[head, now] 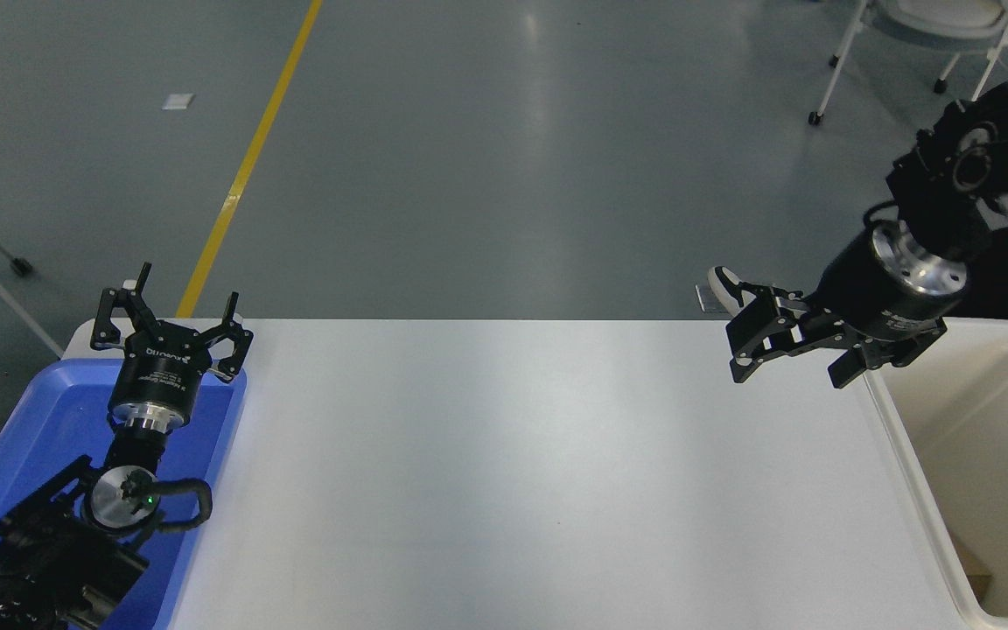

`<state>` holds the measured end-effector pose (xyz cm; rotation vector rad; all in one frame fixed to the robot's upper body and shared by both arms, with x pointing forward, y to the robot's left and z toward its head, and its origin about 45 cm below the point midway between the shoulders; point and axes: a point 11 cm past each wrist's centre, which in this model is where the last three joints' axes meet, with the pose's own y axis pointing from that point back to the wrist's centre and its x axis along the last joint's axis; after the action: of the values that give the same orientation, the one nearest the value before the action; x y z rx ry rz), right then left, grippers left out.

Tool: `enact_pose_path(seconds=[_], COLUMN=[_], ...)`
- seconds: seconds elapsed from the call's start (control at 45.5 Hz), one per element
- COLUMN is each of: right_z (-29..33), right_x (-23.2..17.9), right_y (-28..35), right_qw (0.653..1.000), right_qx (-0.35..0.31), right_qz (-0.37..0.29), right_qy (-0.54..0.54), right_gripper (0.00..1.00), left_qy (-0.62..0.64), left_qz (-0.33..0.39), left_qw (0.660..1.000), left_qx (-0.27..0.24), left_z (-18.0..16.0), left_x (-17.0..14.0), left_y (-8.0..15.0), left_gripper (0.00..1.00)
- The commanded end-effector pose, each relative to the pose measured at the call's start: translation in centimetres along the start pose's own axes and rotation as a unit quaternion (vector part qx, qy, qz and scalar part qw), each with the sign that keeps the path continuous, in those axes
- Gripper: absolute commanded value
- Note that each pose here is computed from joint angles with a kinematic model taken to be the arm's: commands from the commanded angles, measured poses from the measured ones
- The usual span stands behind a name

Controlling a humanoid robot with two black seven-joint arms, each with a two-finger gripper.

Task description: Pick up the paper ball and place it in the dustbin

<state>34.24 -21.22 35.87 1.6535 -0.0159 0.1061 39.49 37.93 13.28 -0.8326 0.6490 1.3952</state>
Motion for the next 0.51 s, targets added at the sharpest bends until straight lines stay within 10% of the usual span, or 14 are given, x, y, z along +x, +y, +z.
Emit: enact_pose_path(seconds=[0.0,0.484], right_z=[-4.16,-4.20], right_x=[-0.49,-0.37], right_y=[1.04,1.43], right_qw=[1.000,0.999], right_qx=[-0.020,-0.029], right_qz=[0.000,0.006], right_qy=[0.024,0.028], right_gripper=[1.00,1.00], left_qy=[0.000,0.000], left_qz=[0.000,0.001], left_qw=[1.000,1.000], left_qx=[0.000,0.000], left_z=[0.01,0.01], left_x=[0.02,0.03], left_y=[0.01,0.01], left_gripper=[1.00,1.00])
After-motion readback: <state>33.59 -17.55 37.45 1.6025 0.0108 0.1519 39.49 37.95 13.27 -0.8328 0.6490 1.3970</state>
